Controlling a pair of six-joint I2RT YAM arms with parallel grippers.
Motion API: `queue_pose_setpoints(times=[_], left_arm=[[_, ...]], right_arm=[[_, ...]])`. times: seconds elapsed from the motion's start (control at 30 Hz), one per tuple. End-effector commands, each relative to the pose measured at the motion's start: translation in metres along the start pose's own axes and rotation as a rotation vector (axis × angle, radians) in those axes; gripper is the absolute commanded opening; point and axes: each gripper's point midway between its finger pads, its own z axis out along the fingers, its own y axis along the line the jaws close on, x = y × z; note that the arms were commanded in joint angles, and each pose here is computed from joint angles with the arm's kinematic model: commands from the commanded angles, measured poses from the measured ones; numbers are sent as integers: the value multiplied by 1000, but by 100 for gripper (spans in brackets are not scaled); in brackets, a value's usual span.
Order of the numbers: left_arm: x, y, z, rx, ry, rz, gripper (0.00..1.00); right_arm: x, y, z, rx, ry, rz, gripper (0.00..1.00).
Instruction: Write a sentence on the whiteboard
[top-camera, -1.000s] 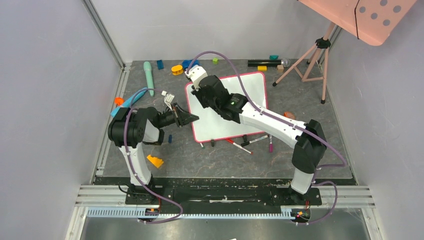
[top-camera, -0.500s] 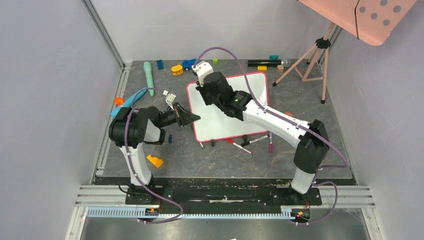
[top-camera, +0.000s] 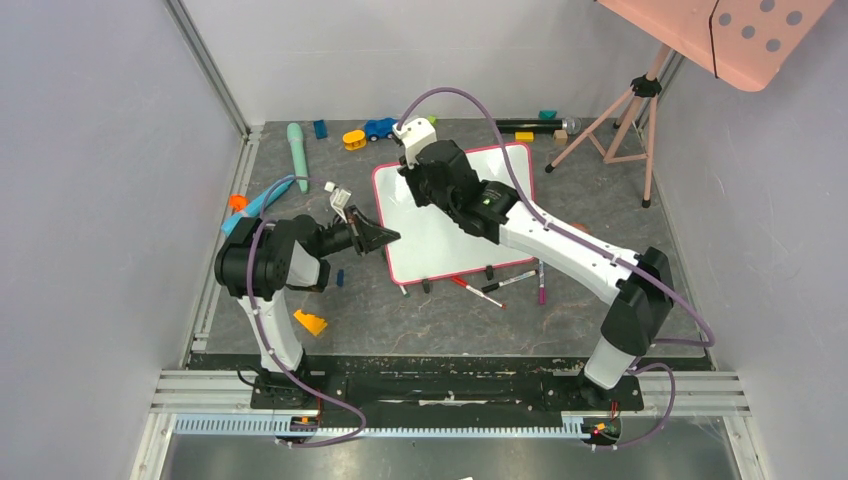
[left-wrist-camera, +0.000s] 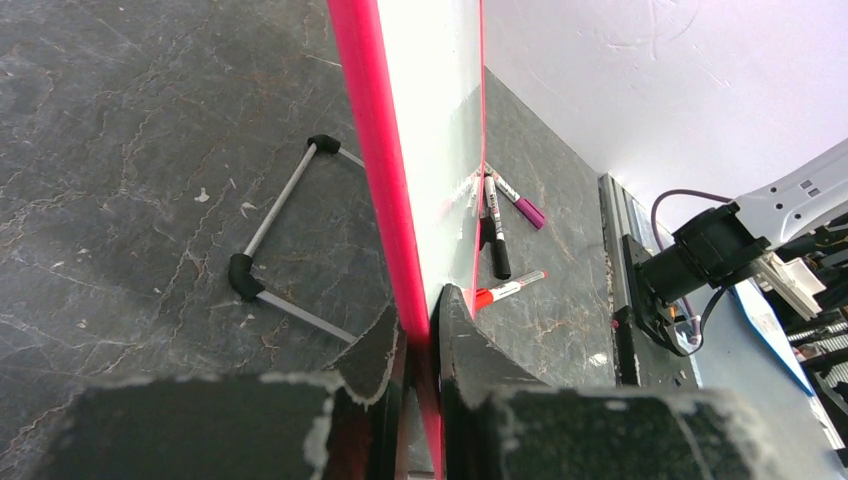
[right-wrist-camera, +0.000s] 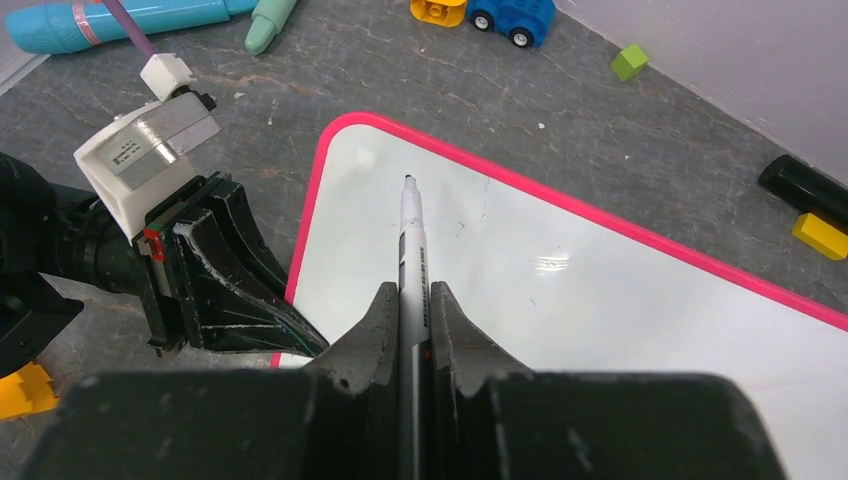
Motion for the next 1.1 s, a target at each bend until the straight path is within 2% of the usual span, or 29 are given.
queue_pose_setpoints(times=[0.0,0.3,0.47,1.07], left_arm=[[-13,35,-11,-146,-78,188,2],[-6,45,-18,-254,-97,162,2],[7,31,-9,-126,-41,207,2],[20,32,-8,-83,-3,201,2]], right_arm=[[-23,-8,-14,8,-82,28,0],[-21,-10,-17,9,-87,27,0],[-22,-5,-14,-19,-88,24,0],[-13,13,5,-86,-36,26,0]])
